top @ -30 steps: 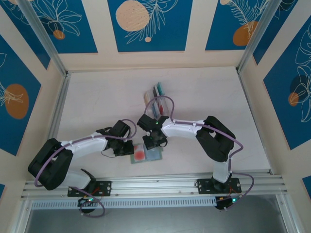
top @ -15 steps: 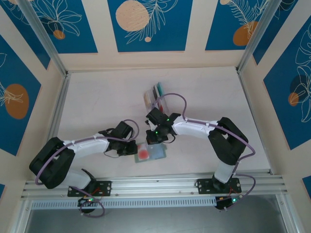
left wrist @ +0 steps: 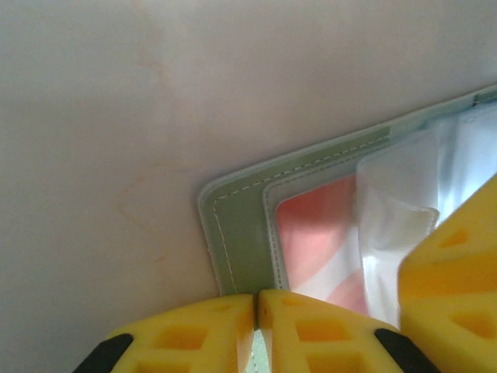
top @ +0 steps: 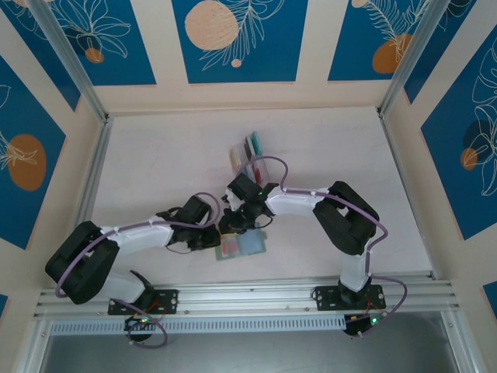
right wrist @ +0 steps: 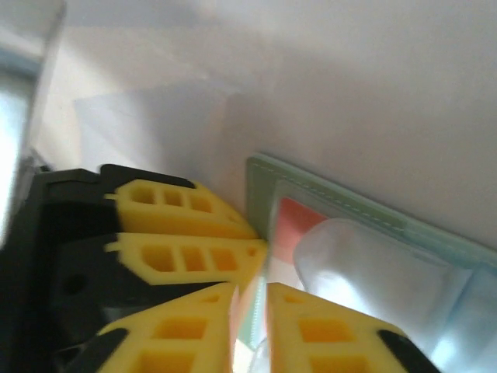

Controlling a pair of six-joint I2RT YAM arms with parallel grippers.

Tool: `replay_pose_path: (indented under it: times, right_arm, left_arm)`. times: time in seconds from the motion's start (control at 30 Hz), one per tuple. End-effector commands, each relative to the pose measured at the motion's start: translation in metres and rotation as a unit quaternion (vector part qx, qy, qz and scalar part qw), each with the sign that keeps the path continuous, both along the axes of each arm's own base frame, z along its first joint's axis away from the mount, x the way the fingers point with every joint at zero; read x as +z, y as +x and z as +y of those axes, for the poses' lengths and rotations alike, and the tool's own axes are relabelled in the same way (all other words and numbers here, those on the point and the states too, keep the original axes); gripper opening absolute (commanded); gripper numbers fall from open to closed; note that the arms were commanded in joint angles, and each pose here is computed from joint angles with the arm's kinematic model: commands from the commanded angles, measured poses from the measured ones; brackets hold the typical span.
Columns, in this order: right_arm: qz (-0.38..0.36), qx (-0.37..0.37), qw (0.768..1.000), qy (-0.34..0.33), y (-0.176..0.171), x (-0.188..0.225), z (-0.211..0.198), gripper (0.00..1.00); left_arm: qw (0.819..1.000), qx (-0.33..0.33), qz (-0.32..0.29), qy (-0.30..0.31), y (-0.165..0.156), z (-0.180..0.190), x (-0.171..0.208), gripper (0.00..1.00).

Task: Put the credit cards into the card holder
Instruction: Flip over the card slot in the card holder.

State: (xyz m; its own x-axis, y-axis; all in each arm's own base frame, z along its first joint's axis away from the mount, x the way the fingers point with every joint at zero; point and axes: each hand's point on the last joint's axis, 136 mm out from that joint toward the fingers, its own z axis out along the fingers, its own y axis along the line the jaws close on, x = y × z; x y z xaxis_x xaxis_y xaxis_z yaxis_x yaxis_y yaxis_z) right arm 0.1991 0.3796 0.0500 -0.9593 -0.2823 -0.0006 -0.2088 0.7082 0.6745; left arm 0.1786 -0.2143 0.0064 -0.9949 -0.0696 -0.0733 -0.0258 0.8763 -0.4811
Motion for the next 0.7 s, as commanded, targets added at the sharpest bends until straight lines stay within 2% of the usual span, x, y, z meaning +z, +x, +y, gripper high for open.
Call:
replay_pose_path:
  times: [0.0,0.13,0.37,0.47,0.53,0.67]
  right_arm:
    - [0.033,0.013,0.996,0.077,-0.005,0.03,0.017,0.29]
    - [0.045,0.019,0.993,0.109,0.001,0.047,0.019,0.36]
    - [0.009,0.035,0.994,0.1,0.003,0.076,0.006,0.49]
    - [-0.008,0.027,0.996,0.084,0.002,0.081,-0.009,0.49]
    - [-0.02,0.014,0.998,0.051,0.002,0.073,-0.023,0.45]
    - [-0.016,0.019,1.0,-0.007,-0.007,0.048,-0.034,0.17]
  left_arm:
    - [0.997,-0.024,0.06,-0.043,-0.033,-0.012,-0.028,0.18]
    - [0.997,-0.012,0.056,-0.049,-0.03,-0.008,-0.018,0.21]
    - [0.998,0.021,0.041,-0.043,-0.027,0.014,0.001,0.32]
    - [0.998,0.03,0.039,-0.046,-0.027,0.02,0.007,0.34]
    - [0.998,0.035,0.037,-0.048,-0.027,0.024,0.01,0.36]
    - [0.997,0.045,0.021,-0.066,-0.024,0.027,0.023,0.37]
